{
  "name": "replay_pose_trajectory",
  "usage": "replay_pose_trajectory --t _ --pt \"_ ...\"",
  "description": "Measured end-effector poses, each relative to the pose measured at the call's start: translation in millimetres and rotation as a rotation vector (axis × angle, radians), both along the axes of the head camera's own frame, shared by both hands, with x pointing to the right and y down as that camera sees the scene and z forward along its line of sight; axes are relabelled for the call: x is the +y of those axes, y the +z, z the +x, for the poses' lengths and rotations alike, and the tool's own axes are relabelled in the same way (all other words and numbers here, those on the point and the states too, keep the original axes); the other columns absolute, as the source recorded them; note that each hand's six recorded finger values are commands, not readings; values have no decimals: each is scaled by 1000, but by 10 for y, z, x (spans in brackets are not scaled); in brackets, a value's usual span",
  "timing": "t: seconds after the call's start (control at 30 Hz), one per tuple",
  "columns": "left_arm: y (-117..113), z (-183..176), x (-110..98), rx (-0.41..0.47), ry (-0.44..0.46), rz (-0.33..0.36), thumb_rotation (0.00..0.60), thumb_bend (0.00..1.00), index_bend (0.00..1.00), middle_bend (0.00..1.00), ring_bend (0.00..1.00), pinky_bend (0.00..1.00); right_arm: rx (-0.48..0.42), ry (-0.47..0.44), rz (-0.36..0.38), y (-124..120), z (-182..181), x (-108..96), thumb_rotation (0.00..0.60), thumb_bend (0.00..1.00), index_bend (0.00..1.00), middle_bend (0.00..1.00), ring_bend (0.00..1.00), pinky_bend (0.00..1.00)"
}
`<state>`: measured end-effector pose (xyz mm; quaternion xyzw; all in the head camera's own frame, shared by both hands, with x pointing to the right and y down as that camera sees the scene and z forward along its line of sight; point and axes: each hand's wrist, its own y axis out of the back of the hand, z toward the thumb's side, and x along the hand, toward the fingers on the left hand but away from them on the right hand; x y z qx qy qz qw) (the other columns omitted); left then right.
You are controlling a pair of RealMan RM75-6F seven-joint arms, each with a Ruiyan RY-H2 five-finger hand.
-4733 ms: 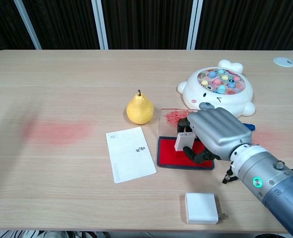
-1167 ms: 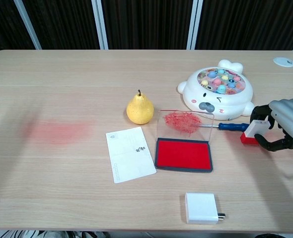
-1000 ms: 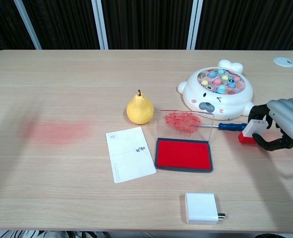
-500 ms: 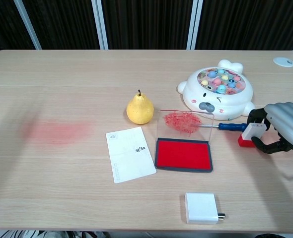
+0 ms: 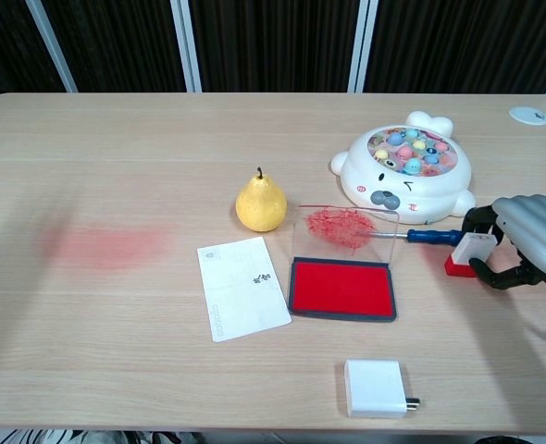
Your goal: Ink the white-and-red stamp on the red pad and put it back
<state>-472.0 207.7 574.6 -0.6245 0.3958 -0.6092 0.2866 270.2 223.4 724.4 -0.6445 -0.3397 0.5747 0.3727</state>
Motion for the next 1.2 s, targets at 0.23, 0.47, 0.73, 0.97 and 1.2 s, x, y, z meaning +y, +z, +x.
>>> replay_pose_trajectory --t 0.23,0.47,0.73,0.97,1.2 --pt "2 -2 3 -2 0 -2 600 0 0 0 0 0 12 3 -13 12 22 10 600 452 657 497 411 409" --pt "0 0 3 -2 -1 -2 600 0 0 0 0 0 18 5 -21 14 32 17 600 435 632 477 401 394" --pt "1 2 3 -1 0 -1 600 0 0 0 0 0 22 9 -26 12 40 17 600 412 604 456 390 382" --pt "-1 2 4 -1 1 -2 600 0 0 0 0 0 28 11 -30 15 49 23 600 393 547 436 384 375" --pt "-2 5 4 0 2 -1 600 0 0 0 0 0 30 12 -30 8 51 16 600 390 456 423 374 364"
